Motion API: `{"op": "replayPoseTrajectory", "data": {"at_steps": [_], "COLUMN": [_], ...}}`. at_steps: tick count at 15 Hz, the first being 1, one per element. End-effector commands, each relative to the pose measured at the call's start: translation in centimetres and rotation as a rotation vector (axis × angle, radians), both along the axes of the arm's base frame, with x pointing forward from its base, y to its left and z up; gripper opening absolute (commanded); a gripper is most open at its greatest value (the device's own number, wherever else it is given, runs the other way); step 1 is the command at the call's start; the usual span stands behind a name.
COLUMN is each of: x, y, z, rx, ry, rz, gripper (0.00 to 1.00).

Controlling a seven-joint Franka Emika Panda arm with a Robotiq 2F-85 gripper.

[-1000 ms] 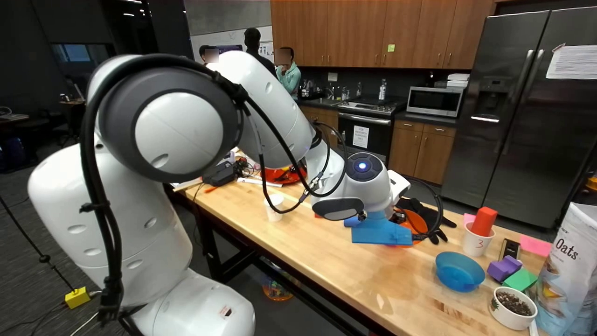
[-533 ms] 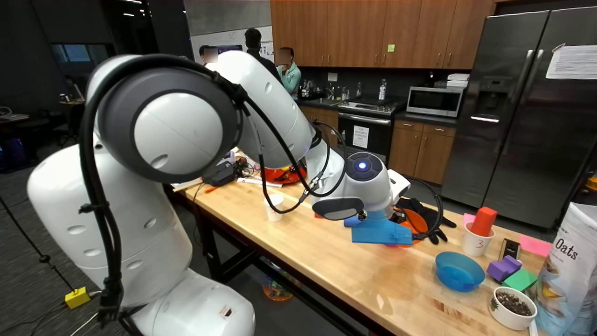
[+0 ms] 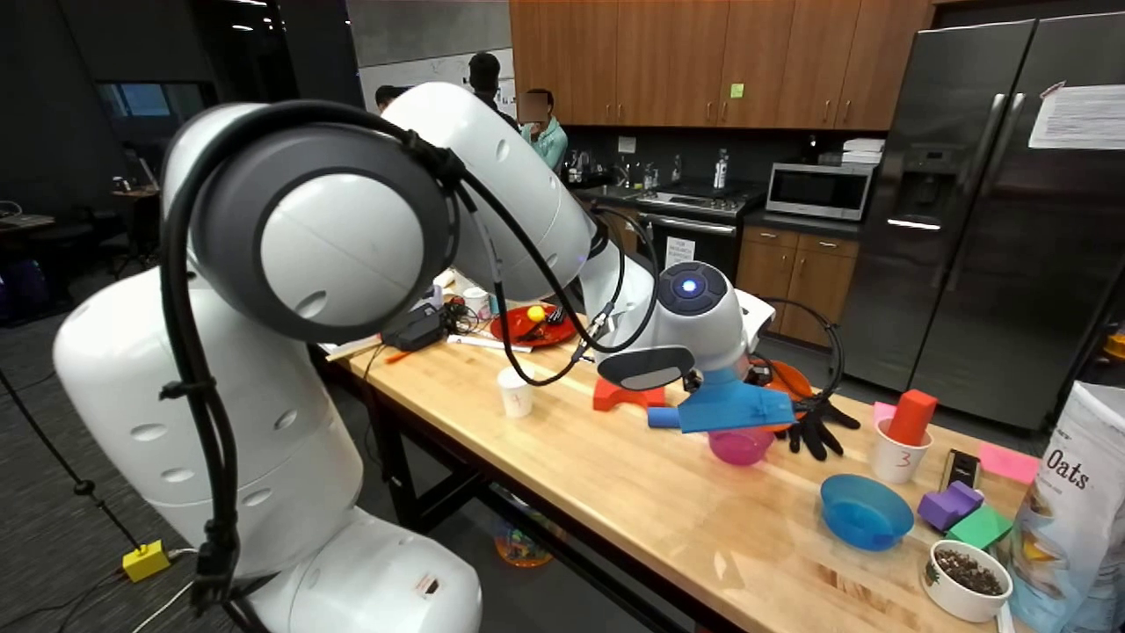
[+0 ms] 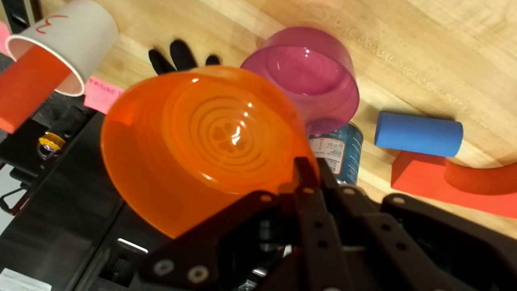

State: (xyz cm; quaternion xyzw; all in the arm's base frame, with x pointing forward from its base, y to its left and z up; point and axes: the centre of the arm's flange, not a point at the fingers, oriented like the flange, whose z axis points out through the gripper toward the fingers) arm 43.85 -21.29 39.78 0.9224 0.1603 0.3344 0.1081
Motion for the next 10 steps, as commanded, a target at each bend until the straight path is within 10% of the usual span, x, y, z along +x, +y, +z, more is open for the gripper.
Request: {"op": "replayPoseTrajectory", "data": {"at_steps": [1,10], "x": [1.8,2.1], "y": [-0.5,-1.5], "z": [-0.9,-5.7], "rx": [0.009,0.077], "ry": [-0.002,0.085], "rz": [0.072,0.012], "gripper": [0.01,0.01]}}
